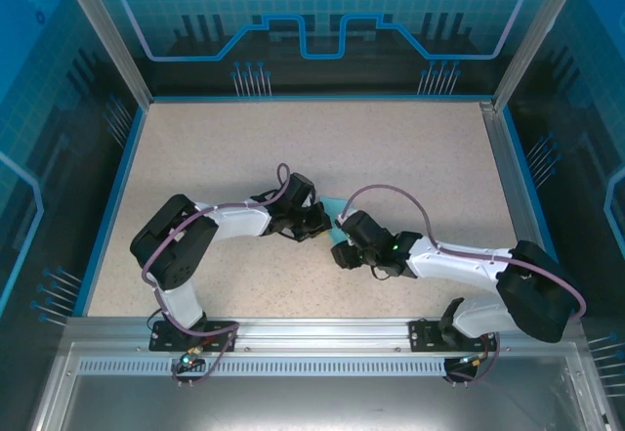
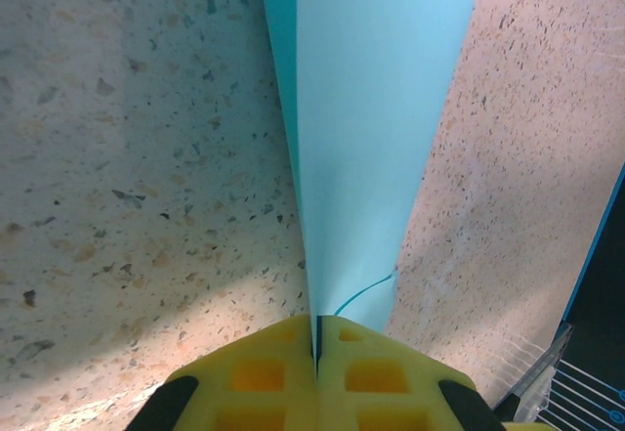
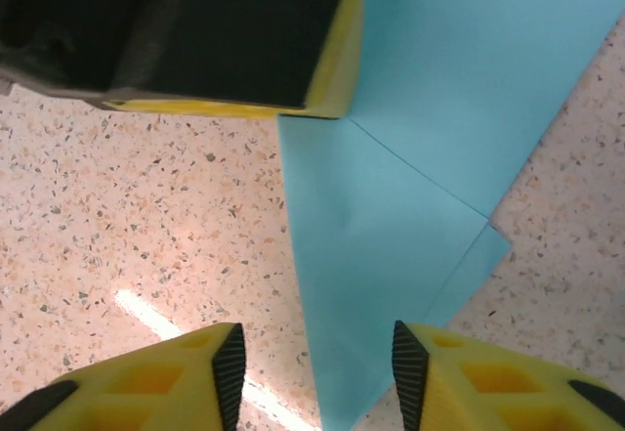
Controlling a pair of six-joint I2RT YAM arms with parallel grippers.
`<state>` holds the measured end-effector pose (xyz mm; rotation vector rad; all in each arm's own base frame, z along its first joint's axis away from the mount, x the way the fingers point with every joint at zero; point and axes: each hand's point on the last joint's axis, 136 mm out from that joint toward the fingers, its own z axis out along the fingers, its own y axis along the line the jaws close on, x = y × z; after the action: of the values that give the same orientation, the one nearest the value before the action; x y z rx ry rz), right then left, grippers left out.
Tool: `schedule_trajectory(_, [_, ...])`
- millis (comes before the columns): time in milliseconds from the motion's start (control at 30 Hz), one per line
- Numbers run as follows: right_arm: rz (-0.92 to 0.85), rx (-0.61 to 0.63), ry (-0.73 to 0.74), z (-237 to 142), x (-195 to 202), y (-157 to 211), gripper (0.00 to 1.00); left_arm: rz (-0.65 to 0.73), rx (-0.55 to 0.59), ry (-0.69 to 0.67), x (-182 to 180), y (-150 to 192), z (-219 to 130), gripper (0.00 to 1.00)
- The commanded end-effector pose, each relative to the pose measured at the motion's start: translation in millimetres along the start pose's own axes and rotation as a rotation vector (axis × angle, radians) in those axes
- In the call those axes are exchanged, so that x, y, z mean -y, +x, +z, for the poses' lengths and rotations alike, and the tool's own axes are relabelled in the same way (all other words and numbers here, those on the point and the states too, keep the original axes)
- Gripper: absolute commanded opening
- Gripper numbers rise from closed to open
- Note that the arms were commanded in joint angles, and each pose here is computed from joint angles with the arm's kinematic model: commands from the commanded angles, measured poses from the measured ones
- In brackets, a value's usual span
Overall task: Fold a paper plane with a square sheet of paper (pick it up from the middle)
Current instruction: Fold the wing for the fifth time at the center of the table.
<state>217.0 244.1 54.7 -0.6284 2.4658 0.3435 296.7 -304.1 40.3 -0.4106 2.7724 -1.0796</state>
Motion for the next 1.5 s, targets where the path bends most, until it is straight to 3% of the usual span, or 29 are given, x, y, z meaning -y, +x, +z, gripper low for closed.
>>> schedule_trajectory(0, [-0.079,0.017,0.085,4,0,-3,0.49,0.008,0.002,0.031,16,-3,-10,0.05])
schedule_trajectory(400, [-0.211,-0.029,0.270,22,-1,-5,0.36,0.011,-0.001,0.036,18,-3,-10,0.06])
schedule_trajectory(567, [-0.206,-0.019,0.280,23,-2,-8,0.33,0.015,-0.003,0.031,18,-3,-11,0.07])
schedule_trajectory(967, [-0.177,0.003,0.272,25,0,-7,0.13,0.013,0.011,0.024,18,-5,-14,0.11])
schedule_trajectory(1200, [-0.144,0.018,0.224,24,1,-8,0.05,0.010,0.040,0.014,19,-9,-24,0.22])
schedule_trajectory(1400, [-0.054,0.056,0.055,23,-3,-13,0.04,-0.014,0.128,-0.027,11,-24,-51,0.40])
schedule_trajectory(1467, [-0.022,0.070,0.008,22,-4,-15,0.04,-0.024,0.165,-0.034,6,-28,-60,0.42])
